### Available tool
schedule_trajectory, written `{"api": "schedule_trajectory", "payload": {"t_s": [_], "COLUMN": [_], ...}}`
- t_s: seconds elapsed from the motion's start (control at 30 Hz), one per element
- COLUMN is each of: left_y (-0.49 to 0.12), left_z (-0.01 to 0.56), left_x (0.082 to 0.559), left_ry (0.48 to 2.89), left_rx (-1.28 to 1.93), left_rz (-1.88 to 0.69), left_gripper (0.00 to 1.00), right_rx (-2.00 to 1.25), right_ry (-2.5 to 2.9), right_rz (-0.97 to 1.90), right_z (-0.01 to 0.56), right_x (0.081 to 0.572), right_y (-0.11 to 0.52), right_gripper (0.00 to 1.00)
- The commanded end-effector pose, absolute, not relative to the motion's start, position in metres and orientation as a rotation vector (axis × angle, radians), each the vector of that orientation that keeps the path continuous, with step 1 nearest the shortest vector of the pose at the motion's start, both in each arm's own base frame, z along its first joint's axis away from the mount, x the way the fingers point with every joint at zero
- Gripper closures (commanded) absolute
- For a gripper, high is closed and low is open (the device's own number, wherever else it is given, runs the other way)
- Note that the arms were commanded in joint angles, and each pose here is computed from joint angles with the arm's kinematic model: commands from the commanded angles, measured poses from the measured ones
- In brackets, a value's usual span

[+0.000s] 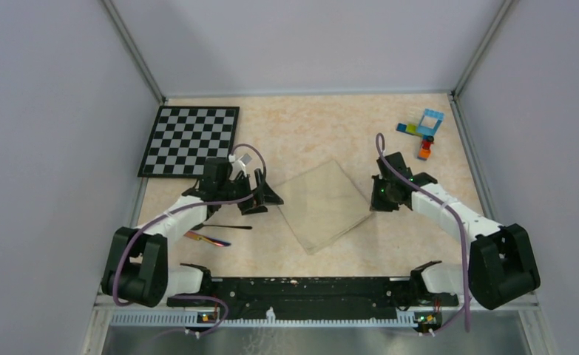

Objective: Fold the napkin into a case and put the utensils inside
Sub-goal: Pick up the lower triangle-folded napkin from the center of the board.

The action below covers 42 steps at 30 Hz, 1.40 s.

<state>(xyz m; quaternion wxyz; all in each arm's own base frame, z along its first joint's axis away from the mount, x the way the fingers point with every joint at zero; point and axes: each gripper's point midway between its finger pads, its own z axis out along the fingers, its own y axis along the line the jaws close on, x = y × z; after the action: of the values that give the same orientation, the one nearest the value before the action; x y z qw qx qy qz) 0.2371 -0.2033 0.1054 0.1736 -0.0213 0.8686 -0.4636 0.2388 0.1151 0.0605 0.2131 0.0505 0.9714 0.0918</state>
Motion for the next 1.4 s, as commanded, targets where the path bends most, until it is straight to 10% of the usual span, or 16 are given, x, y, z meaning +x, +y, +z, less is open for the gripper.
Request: {"api": "schedule_trajectory", "payload": {"t_s": [0.0, 0.23, 0.4, 0.67, 0.97, 1.37], "left_y": [-0.211, -0.211, -0.203, -0.173, -0.135, -0.134], "left_z": [0.119, 0.116, 0.112, 0.111, 0.123, 0.120], "left_x": [0.250, 0.245, 0.246, 0.257, 0.272, 0.267], "left_ry": [2.398, 2.418, 2.434, 2.430, 2.355, 2.339], "left_rx": [-0.001, 0.011, -0.010, -0.118, -0.235, -0.236], "left_rz": [-1.336, -1.318, -1.235, -1.049, -0.993, -1.061], "left_gripper": [0.03, 0.03, 0.03, 0.01, 0.01, 0.01], "right_rx": [0.160, 0.149, 0.019, -0.779, -1.106, -1.087], "right_ry": [2.632, 2.674, 2.589, 2.566, 2.670, 2.674], "right_rz": [0.187, 0.146, -0.063, 0.131, 0.280, 0.177], "right_z": [0.071, 0.049, 0.088, 0.108, 0.075, 0.051], "right_x": [0.256, 0.261, 0.267, 0.193, 0.129, 0.141], "right_y": [0.108, 0.108, 0.105, 0.240, 0.312, 0.322], "right_gripper": [1.00, 0.96, 0.56, 0.24, 0.23, 0.58]}}
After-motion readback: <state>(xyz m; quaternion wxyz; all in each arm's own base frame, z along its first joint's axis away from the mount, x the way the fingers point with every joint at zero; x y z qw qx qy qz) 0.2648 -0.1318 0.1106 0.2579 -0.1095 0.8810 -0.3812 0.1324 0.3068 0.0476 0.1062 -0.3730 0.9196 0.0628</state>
